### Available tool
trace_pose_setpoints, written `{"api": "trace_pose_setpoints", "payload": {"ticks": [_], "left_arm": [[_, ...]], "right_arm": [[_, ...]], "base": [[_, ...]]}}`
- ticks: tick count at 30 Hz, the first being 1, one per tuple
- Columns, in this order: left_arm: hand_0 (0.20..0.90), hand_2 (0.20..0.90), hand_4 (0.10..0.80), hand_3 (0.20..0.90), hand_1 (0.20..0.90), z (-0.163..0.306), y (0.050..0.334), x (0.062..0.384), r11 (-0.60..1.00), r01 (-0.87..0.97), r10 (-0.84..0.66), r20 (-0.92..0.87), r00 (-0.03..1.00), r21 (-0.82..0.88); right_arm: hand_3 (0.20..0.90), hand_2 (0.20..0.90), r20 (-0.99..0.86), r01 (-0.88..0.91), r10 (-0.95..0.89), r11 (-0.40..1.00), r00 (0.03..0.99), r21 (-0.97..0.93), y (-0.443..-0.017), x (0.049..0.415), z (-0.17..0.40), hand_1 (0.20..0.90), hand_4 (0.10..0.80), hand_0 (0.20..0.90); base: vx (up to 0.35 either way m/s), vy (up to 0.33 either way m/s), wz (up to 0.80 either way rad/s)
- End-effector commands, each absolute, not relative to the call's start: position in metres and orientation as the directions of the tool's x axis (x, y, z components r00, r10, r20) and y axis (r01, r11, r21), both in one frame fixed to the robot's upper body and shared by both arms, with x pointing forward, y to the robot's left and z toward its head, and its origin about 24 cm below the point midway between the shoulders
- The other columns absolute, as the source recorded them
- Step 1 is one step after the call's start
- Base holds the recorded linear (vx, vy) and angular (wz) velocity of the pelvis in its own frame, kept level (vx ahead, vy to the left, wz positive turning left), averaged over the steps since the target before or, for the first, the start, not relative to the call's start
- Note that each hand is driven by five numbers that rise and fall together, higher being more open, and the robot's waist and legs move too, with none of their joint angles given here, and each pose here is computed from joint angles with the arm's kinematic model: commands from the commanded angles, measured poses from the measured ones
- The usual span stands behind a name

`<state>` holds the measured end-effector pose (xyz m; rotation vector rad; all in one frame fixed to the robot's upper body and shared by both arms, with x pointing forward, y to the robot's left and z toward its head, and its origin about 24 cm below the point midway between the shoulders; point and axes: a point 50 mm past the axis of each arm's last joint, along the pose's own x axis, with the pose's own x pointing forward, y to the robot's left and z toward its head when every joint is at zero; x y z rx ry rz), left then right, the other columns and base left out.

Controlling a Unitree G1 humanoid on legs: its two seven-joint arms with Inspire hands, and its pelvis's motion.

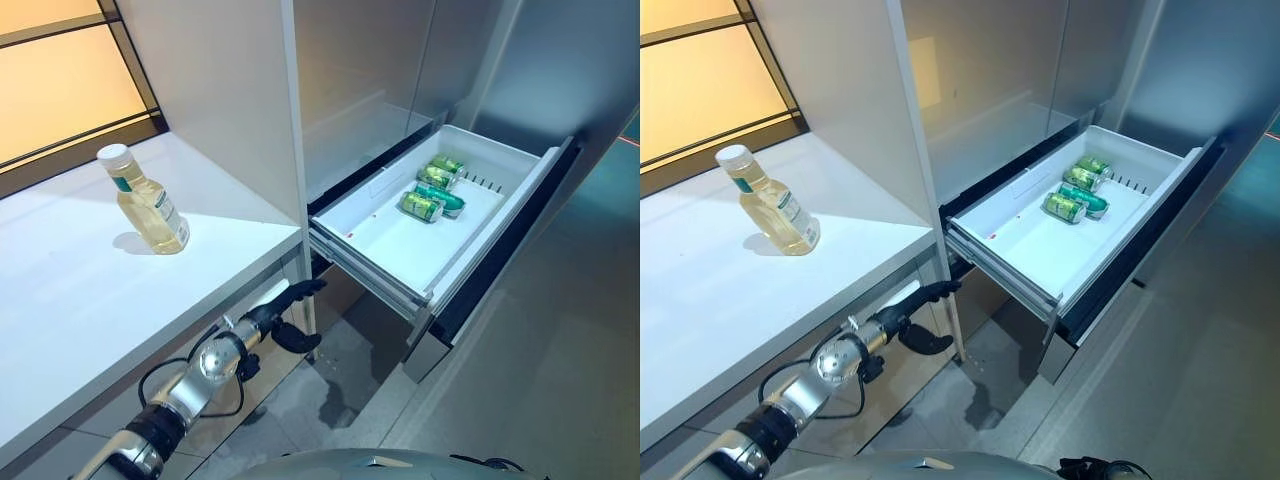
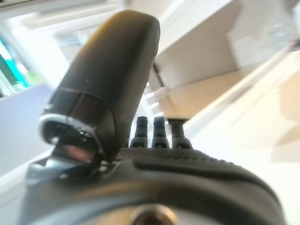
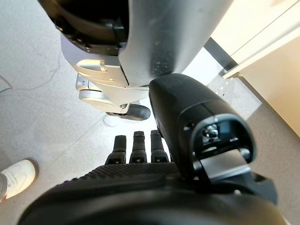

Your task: Put drinks into fridge and close the fridge

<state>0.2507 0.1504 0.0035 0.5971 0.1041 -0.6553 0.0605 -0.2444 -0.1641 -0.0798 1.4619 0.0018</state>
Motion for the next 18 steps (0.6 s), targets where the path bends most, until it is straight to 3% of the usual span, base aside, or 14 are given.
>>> {"api": "trace_pose_setpoints", "payload": {"ticks": [1,3,4,5,9,18], "left_arm": [[0.9,0.9,0.8,0.9,0.9,0.087,0.132,0.294,0.704,0.552,-0.619,0.006,0.785,0.447],[0.9,0.9,0.8,0.9,0.9,0.086,0.125,0.287,0.703,0.524,-0.617,0.046,0.786,0.481],[0.9,0.9,0.8,0.9,0.9,0.099,0.119,0.281,0.675,0.399,-0.627,0.198,0.753,0.621],[0.9,0.9,0.8,0.9,0.9,0.092,0.125,0.284,0.637,0.426,-0.61,0.083,0.788,0.642],[0.9,0.9,0.8,0.9,0.9,0.105,0.13,0.274,0.649,0.39,-0.638,0.187,0.747,0.653],[0.9,0.9,0.8,0.9,0.9,0.17,0.14,0.287,0.747,0.27,-0.569,0.375,0.732,0.608]], "right_arm": [[0.9,0.9,-0.993,-0.099,0.02,0.995,0.114,0.008,-0.222,0.062,-0.169,0.9,0.8,0.9],[0.9,0.9,-0.992,-0.095,0.022,0.995,0.121,0.01,-0.221,0.063,-0.169,0.9,0.8,0.9],[0.9,0.9,-0.992,-0.092,0.021,0.996,0.125,0.009,-0.219,0.065,-0.169,0.9,0.8,0.9],[0.9,0.9,-0.991,-0.088,0.02,0.996,0.129,0.009,-0.218,0.065,-0.169,0.9,0.8,0.9],[0.9,0.9,-0.99,-0.069,0.014,0.998,0.14,0.004,-0.217,0.066,-0.169,0.9,0.8,0.9],[0.9,0.9,-0.991,-0.095,0.016,0.995,0.129,0.003,-0.214,0.058,-0.171,0.9,0.8,0.9]], "base": [[-0.045,-0.005,0.03],[-0.042,-0.014,0.04],[-0.045,-0.012,0.04],[-0.034,-0.007,0.04],[-0.013,0.004,0.1],[0.006,-0.002,0.03]]}}
